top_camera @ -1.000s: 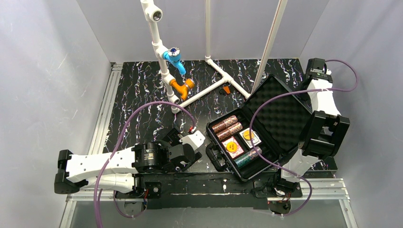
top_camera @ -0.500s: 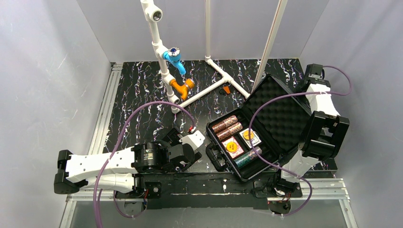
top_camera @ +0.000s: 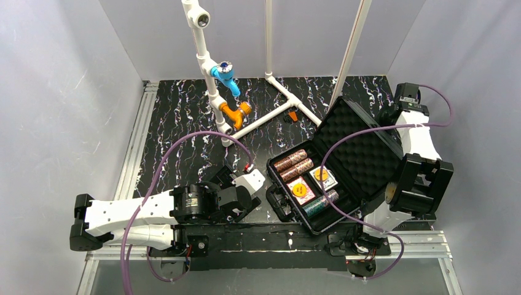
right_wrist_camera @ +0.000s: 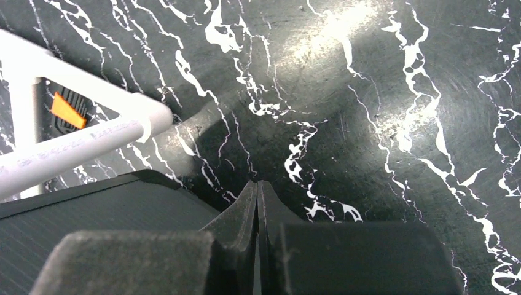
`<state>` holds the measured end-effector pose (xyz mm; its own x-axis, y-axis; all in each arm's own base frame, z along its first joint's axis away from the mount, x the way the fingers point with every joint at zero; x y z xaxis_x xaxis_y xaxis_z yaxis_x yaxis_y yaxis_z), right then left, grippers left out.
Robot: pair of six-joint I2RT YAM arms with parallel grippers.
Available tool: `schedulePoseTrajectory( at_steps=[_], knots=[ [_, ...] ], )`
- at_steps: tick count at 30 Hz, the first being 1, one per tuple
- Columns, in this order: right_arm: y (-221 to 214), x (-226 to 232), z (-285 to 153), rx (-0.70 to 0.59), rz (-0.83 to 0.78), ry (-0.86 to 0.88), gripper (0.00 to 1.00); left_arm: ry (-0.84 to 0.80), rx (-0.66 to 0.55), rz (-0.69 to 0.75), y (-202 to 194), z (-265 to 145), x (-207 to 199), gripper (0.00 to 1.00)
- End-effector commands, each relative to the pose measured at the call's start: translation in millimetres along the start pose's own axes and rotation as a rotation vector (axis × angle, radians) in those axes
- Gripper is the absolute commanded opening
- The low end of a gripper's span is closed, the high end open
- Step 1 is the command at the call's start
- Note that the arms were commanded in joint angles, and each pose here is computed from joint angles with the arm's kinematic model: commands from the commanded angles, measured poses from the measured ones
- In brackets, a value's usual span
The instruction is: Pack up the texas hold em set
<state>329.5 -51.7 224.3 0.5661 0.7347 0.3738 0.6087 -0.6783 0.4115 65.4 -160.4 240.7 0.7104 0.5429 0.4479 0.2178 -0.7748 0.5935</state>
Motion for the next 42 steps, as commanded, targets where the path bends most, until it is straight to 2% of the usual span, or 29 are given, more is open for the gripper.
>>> schedulePoseTrajectory(
  at_steps=[1,25,42],
  knots=[
    [-4.8,9.4,-24.5,0.003,-0.044,0.094,0.08,0.02,0.007,0.004,-3.5,-3.2,3.4,0.99],
    [-46.8,26.3,-50.4,0.084,-0.13,0.233,0.06,0.036,0.027,0.016,-4.4,1.3,1.1,0.99],
    [-102.9,30.7,-81.0,0.158,-0.204,0.324,0.07,0.063,0.052,0.038,-4.1,5.0,-0.2,0.99]
  ],
)
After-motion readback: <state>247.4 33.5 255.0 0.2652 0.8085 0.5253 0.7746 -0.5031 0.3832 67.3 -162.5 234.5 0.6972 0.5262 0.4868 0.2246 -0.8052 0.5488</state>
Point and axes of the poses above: each gripper's point midway between its finger pads, its own z axis out along the fingers, its own x axis along the line the jaws close on, y = z × x, the point moved 10 cm from there along -z, back along the fingers, and after that the axes turned 8 degrees about z, right-handed, at the moved point
